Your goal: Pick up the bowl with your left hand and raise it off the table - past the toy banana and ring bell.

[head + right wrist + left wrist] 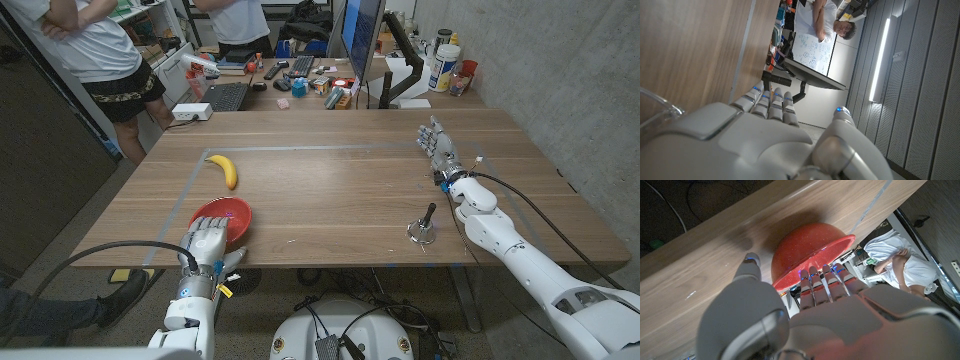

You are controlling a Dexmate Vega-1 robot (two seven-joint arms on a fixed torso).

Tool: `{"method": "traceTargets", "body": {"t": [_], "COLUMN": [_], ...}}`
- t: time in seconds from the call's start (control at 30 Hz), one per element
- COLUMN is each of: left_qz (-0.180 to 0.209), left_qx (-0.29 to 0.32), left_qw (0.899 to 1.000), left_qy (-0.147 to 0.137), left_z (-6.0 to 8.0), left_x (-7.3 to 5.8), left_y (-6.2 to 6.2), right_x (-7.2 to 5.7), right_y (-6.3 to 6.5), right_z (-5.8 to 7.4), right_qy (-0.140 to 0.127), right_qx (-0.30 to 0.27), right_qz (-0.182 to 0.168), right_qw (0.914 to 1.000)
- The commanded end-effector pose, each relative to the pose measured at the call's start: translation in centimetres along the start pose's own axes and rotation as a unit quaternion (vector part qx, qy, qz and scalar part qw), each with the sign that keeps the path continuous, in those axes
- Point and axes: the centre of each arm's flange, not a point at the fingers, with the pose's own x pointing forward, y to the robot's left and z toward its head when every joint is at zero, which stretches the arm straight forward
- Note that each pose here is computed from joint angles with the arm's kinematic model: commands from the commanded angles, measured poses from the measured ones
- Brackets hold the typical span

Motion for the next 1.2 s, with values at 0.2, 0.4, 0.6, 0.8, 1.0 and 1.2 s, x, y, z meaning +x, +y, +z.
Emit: {"method": "traceTargets", "body": {"t": [0.2, 0.4, 0.6, 0.8, 1.0, 1.2], "left_qz": [-0.010, -0.011, -0.012, -0.014, -0.017, -0.021], "left_qx": [-0.005, -0.011, -0.017, -0.023, -0.029, -0.037], "left_qw": [1.000, 1.000, 1.000, 1.000, 0.999, 0.999], "left_qy": [-0.002, -0.005, -0.007, -0.011, -0.014, -0.012], "left_z": [0.0, 0.3, 0.7, 1.3, 1.6, 1.8], "left_x": [0.6, 0.6, 0.6, 0.9, 1.2, 1.4], "left_y": [-0.9, -1.1, -1.2, -1.6, -1.9, -1.8], "right_x": [-0.1, -0.3, -0.4, -0.4, -0.5, -0.4], "right_y": [0.2, -0.1, -0.4, -0.6, -0.9, -0.9], "right_z": [-0.6, -0.6, -0.7, -0.8, -0.8, -1.0], "right_qy": [0.006, 0.006, 0.005, 0.005, 0.006, 0.008], "right_qx": [0.002, 0.001, 0.002, 0.004, 0.004, 0.005], "right_qz": [0.000, -0.001, 0.000, 0.000, -0.002, -0.002], "right_qw": [1.0000, 1.0000, 1.0000, 1.0000, 1.0000, 0.9999]}}
